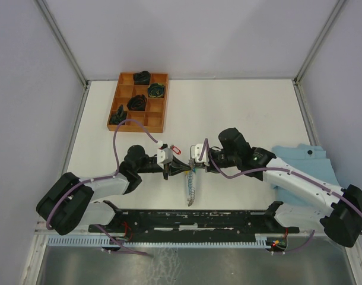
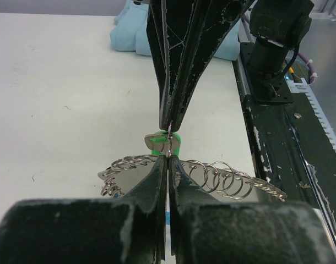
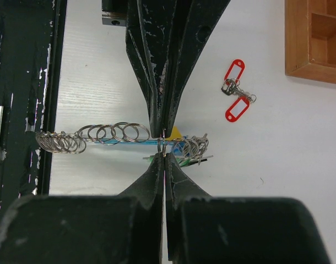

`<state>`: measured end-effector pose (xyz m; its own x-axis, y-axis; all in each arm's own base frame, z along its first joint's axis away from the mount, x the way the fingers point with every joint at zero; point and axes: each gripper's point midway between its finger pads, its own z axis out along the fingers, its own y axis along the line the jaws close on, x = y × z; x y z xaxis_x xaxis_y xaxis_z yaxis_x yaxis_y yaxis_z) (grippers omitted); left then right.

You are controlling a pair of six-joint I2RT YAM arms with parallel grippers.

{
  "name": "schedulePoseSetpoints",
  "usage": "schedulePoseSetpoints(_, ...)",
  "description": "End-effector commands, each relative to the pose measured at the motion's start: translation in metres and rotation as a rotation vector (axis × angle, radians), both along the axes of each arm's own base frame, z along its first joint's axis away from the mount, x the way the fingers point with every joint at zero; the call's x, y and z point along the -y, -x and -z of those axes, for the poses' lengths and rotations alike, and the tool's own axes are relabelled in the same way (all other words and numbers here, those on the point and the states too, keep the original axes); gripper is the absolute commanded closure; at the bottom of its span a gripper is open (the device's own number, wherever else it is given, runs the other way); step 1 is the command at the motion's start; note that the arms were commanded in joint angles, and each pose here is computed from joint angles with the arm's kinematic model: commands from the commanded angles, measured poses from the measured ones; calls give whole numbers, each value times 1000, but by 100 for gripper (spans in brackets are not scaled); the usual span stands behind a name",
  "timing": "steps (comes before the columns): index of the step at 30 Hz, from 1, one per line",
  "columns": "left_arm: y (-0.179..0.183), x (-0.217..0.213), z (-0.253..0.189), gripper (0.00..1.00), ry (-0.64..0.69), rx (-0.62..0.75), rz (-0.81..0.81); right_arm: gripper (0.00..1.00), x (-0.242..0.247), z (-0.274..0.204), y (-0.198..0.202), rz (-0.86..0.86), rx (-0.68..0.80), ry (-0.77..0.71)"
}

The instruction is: Put the keys on the keyring

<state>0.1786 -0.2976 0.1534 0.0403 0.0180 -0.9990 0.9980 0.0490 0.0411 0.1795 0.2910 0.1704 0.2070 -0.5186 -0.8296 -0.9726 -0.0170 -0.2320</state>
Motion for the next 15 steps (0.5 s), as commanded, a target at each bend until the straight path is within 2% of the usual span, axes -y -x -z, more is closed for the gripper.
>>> schedulePoseSetpoints(1,-6,2,-21,97,52,80,-14,99,0,-11,2,-16,34,-21)
schedulePoseSetpoints(10,-4,4,-22,97,70,54,6,99,0,-5,8,-45,7,-9)
schedulePoseSetpoints(15,-2,1,-23,97,77,66,11,99,7,-3,1,2,38,14)
